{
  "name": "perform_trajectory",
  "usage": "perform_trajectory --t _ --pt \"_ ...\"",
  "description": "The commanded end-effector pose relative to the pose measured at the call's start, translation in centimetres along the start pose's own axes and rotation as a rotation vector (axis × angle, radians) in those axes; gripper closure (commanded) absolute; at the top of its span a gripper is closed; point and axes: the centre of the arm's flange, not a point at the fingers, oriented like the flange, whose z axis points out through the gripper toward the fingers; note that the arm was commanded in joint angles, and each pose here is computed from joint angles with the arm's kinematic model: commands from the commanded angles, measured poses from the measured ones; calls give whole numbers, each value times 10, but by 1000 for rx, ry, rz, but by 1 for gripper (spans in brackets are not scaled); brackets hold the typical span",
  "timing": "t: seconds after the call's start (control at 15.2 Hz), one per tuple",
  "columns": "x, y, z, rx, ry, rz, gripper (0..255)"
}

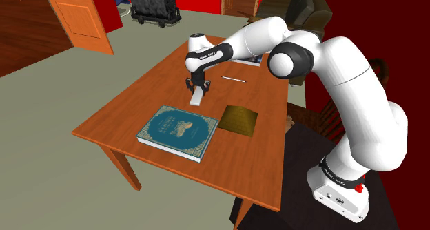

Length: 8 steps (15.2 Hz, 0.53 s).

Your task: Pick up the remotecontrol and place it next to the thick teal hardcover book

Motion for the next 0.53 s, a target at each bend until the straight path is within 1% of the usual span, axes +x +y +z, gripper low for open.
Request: perform_trajectory --t 0.0,0.33,0.46 --pt "0 0 0 0 0 0 0" --pt "0 0 0 0 0 0 0" --pt "0 0 -27 0 0 0 0"
